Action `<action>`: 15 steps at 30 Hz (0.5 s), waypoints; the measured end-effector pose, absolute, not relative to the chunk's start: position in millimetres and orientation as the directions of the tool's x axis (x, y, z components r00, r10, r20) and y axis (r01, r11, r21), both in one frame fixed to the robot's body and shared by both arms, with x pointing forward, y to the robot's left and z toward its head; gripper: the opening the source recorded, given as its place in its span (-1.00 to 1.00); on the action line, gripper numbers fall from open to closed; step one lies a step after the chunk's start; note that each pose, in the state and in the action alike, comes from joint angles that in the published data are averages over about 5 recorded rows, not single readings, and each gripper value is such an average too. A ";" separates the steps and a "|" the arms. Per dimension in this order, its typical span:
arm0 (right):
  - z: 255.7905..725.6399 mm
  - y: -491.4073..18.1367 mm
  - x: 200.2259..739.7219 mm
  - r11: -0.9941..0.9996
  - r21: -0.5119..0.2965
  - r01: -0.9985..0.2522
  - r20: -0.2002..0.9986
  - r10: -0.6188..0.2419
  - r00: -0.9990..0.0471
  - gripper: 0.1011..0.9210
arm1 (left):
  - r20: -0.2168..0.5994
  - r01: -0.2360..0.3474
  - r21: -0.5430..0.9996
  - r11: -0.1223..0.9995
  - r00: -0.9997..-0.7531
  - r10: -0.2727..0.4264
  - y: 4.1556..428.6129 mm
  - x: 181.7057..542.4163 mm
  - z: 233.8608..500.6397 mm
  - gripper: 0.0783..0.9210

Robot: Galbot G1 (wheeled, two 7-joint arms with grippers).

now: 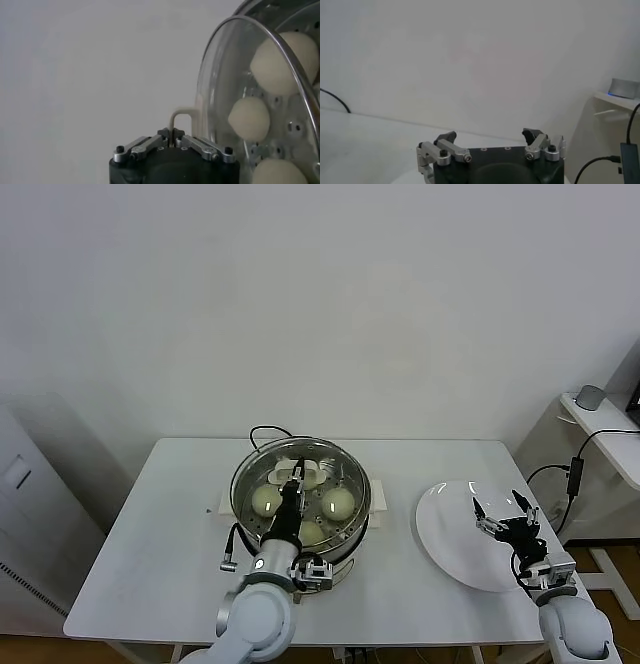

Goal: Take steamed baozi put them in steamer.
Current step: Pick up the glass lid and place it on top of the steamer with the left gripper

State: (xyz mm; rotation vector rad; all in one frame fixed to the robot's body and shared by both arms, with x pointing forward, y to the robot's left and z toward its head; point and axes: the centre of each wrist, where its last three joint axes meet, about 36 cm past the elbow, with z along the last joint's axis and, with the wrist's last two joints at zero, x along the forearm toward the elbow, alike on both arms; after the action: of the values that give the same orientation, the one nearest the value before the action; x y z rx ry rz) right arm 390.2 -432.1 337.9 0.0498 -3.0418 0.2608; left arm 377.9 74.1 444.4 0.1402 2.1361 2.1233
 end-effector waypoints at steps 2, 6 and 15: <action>337.6 -432.0 390.0 0.985 -0.168 -0.040 0.091 -0.025 -0.996 0.76 | -0.023 -0.022 1.000 0.009 -0.987 0.159 72.6 377.3 443.4 -0.93; 336.9 -431.8 389.5 0.985 -0.167 -0.040 0.092 -0.025 -0.995 0.76 | -0.020 -0.018 1.000 0.011 -0.986 0.167 70.2 377.0 441.1 -0.93; 336.9 -433.8 387.8 0.985 -0.169 -0.037 0.091 -0.022 -0.996 0.76 | -0.012 -0.011 1.000 0.004 -0.985 0.169 69.4 378.6 435.7 -0.93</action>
State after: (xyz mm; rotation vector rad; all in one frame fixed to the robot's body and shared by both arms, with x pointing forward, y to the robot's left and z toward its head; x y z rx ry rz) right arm 387.8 -433.8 336.9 0.0450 -3.0408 0.2617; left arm 378.6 69.4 435.7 0.1688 2.1307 2.1236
